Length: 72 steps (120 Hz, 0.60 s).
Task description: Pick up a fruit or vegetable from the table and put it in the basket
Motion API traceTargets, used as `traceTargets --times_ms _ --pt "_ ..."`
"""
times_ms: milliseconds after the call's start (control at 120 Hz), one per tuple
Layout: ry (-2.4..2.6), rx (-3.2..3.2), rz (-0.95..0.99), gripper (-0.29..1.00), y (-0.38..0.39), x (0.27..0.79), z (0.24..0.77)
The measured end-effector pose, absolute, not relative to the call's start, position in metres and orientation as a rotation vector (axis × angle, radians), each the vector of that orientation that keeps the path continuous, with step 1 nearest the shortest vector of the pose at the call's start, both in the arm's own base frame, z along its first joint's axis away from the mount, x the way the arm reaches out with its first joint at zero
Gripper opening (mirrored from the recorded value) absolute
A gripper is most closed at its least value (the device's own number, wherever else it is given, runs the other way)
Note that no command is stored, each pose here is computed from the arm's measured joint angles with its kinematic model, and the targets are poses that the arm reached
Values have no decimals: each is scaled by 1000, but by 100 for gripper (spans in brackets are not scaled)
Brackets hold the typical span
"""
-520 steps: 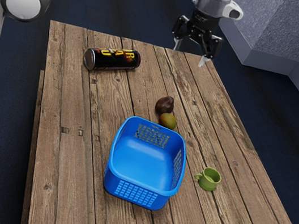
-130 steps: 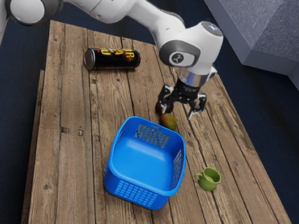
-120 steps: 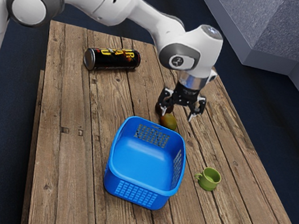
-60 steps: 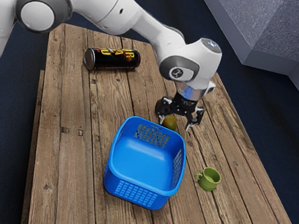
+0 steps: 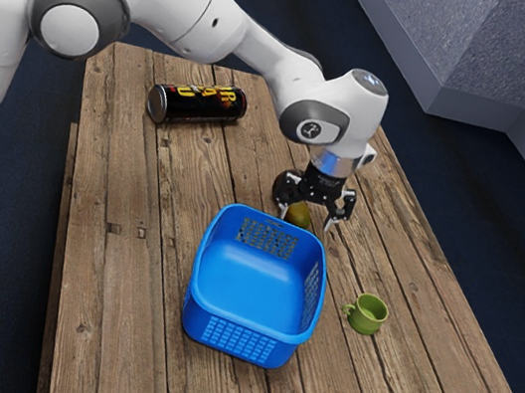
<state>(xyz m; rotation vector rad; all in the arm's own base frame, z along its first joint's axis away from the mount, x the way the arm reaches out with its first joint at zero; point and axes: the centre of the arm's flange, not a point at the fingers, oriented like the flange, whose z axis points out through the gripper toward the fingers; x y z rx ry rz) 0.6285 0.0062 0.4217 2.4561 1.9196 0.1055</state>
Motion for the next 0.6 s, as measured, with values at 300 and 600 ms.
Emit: traceTargets --times_ms 300,600 --pt "1941 2430 108 68 20 629 421" --pt "1970 2409 81 67 34 633 404"
